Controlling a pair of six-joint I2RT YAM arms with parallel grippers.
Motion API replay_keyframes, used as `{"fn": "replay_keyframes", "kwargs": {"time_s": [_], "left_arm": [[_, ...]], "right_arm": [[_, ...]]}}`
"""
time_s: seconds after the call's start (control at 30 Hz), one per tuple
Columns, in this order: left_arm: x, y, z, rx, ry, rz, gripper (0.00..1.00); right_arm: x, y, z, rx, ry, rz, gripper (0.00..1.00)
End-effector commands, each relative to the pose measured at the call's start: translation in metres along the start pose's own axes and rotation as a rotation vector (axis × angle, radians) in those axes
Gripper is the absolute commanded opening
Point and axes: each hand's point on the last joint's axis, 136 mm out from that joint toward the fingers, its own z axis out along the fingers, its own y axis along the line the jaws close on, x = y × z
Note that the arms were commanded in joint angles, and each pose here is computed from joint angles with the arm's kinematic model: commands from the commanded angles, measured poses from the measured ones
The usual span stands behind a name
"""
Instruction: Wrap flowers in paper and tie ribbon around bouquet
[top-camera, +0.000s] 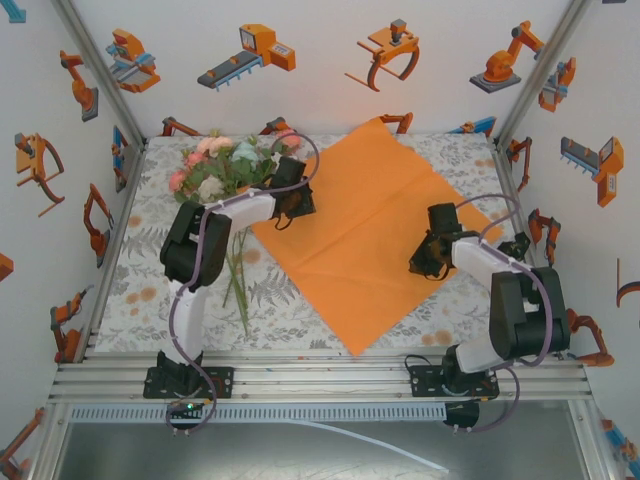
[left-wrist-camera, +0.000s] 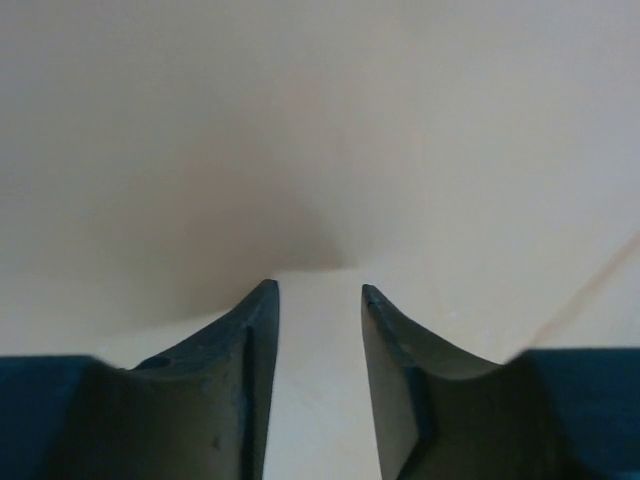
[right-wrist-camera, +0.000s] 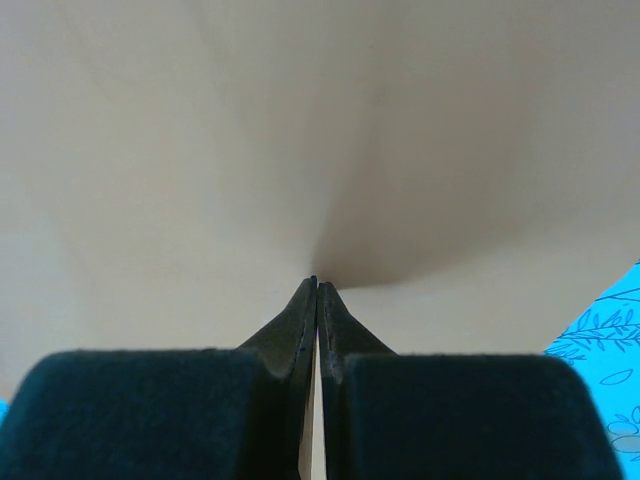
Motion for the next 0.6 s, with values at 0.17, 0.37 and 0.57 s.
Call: {"fn": "replay_keyframes", "kwargs": {"time_s": [0.17,0.37,0.57], "left_arm": [[-0.068,0.002,-0.112,0.025,-0.198,0.005,0.5],[-0.061,0.112,-0.181,-0.294,-0.252,-0.029,0.47],[-0.028,0.187,-0.187,-0.35,-0.151,-0.092,0.44]], "right_arm": [[-0.032,0.042,-0.073,-0.15,-0.119,-0.054,0.13],[-0.022,0.071,-0.116,-0.292,-0.183,-0.144,0.22],[-0.005,0.107,-0.137,-0.484,-0.211,-0.284,0.34]]}}
